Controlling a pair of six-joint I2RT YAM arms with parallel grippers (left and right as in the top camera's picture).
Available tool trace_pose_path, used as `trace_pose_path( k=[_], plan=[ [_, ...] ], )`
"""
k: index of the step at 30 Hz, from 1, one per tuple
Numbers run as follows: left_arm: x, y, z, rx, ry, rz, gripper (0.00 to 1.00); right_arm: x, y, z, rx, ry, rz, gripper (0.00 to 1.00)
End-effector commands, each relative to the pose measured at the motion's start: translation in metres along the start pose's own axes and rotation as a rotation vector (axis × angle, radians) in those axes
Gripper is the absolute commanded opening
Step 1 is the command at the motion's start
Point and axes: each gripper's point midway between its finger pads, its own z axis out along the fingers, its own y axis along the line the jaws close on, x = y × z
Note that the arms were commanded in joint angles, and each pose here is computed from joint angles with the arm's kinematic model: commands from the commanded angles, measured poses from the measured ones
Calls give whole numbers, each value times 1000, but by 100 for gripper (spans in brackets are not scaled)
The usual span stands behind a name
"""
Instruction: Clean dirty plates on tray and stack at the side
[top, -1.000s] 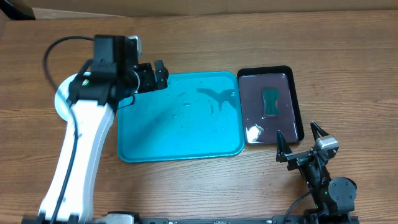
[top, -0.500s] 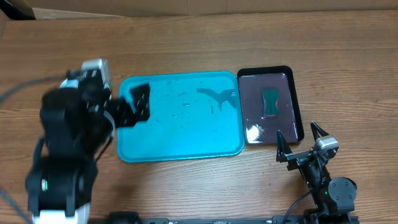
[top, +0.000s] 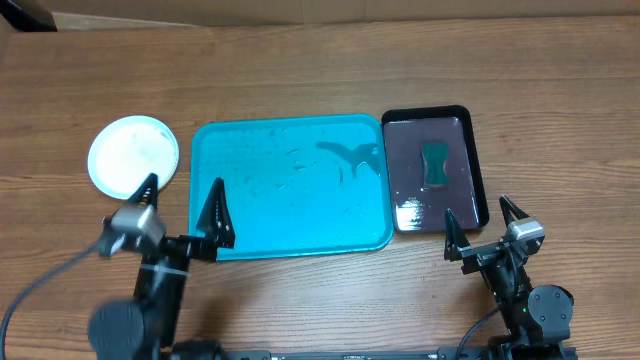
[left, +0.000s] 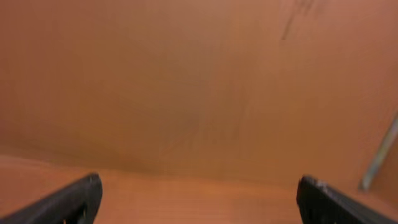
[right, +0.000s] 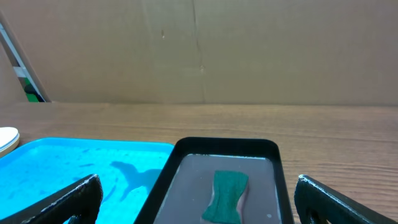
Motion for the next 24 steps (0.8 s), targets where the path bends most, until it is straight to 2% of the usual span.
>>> trace_pose_path(
  k=[1, 5, 12, 21, 24],
  plan=[
    [-7, 0, -13, 23, -159, 37, 100, 2, -2, 0, 9, -4, -4, 100],
    [-5, -1, -23, 45, -258, 49, 100, 2, -2, 0, 9, -4, -4, 100],
    [27, 24, -25, -38, -258, -85, 100, 2, -2, 0, 10, -4, -4, 100],
    [89, 45, -14, -89, -136, -123, 100, 2, -2, 0, 9, -4, -4, 100],
    [114, 52, -13, -117, -55, -128, 100, 2, -2, 0, 9, -4, -4, 100]
  ],
)
